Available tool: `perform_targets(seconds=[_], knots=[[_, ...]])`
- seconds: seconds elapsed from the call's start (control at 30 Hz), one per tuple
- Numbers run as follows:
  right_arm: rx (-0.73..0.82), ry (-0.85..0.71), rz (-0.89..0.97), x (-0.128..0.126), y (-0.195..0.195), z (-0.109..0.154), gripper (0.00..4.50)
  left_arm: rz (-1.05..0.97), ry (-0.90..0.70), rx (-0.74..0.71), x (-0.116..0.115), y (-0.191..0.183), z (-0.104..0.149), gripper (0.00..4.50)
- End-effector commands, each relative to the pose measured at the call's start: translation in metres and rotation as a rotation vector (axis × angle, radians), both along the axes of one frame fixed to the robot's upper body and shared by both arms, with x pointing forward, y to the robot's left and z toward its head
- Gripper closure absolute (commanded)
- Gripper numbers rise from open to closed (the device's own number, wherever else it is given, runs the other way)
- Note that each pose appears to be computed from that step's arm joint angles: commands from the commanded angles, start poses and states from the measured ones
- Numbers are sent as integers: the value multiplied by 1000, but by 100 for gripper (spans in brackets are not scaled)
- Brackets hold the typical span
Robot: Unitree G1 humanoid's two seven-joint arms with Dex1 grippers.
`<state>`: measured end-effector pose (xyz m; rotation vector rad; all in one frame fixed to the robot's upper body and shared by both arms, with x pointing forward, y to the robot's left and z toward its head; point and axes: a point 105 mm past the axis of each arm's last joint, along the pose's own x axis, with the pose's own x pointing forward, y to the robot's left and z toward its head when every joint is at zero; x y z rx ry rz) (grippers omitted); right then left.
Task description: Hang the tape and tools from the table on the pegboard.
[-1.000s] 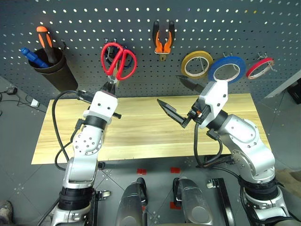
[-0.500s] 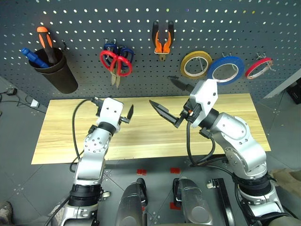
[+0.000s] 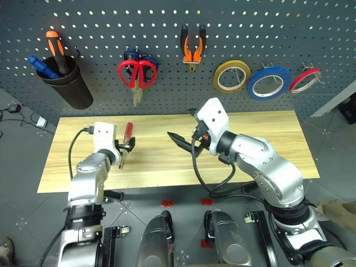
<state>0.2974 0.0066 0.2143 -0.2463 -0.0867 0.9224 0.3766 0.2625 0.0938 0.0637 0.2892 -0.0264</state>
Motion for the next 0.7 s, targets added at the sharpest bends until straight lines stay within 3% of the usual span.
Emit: perform_targets(seconds=[0.03, 0.5, 0.6, 0.7], knots=[[6, -21, 43, -10, 14, 13, 0, 8, 59, -104, 9, 6, -5, 4], [-111, 11, 209, -31, 35, 13, 0, -13, 190, -73, 44, 15, -17, 4], [-134, 19, 225, -34, 34, 8, 0, -42, 202, -55, 45, 13, -19, 64], [-149, 6, 222, -33, 33, 7, 0, -79, 199, -29, 45, 11, -18, 158]])
